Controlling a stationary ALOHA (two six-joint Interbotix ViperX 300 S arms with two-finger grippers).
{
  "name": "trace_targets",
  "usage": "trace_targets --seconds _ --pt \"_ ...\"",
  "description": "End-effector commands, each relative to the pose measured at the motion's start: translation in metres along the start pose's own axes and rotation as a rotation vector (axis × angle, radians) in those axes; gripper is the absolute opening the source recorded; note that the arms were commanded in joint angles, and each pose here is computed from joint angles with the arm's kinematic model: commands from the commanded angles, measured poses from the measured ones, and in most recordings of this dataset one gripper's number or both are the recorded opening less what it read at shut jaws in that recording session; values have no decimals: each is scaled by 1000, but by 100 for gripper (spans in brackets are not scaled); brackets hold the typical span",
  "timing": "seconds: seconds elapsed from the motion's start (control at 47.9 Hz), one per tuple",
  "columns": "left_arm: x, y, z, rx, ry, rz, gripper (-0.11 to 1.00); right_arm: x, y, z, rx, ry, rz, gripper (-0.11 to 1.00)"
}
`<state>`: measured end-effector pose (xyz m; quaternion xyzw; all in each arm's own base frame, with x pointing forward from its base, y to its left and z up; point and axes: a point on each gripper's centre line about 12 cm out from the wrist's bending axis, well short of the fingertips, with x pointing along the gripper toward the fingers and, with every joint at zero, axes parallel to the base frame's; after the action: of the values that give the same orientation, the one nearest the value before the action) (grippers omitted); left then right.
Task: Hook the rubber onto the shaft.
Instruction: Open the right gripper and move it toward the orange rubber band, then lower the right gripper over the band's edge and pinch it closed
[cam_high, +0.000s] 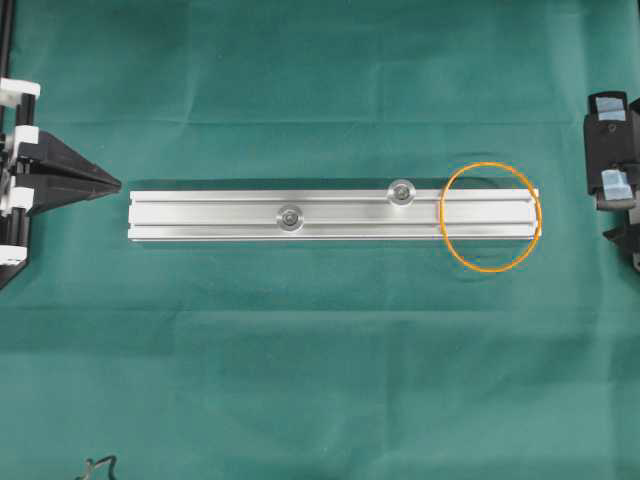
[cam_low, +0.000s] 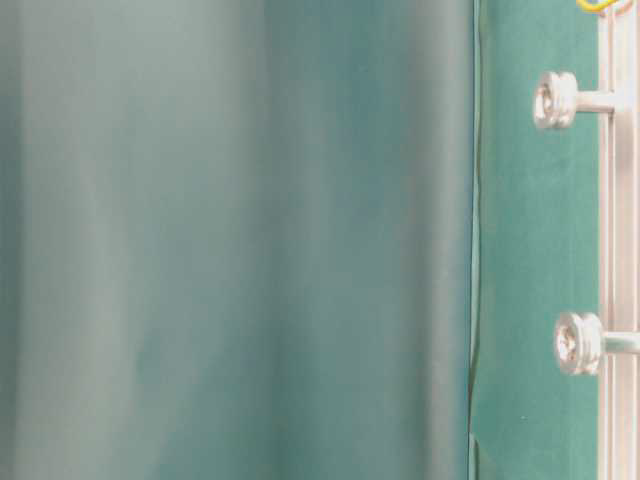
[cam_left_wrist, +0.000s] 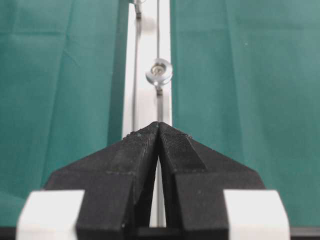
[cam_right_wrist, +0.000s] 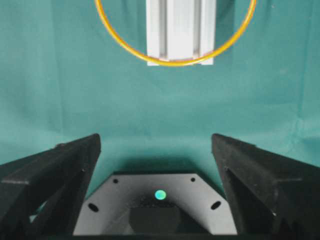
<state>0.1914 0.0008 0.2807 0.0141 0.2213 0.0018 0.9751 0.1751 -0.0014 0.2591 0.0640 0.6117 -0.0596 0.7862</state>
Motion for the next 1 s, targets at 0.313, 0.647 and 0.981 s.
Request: trace_targets --seconds 0.313,0.647,0.981 --pt "-2 0 13 4 -31 -1 0 -8 0 5 -3 -27 -1 99" --pt "-3 0 13 4 -32 -1 0 -7 1 9 -3 -33 0 99" --pt "-3 0 13 2 -31 -2 0 -3 7 41 -10 -72 8 98"
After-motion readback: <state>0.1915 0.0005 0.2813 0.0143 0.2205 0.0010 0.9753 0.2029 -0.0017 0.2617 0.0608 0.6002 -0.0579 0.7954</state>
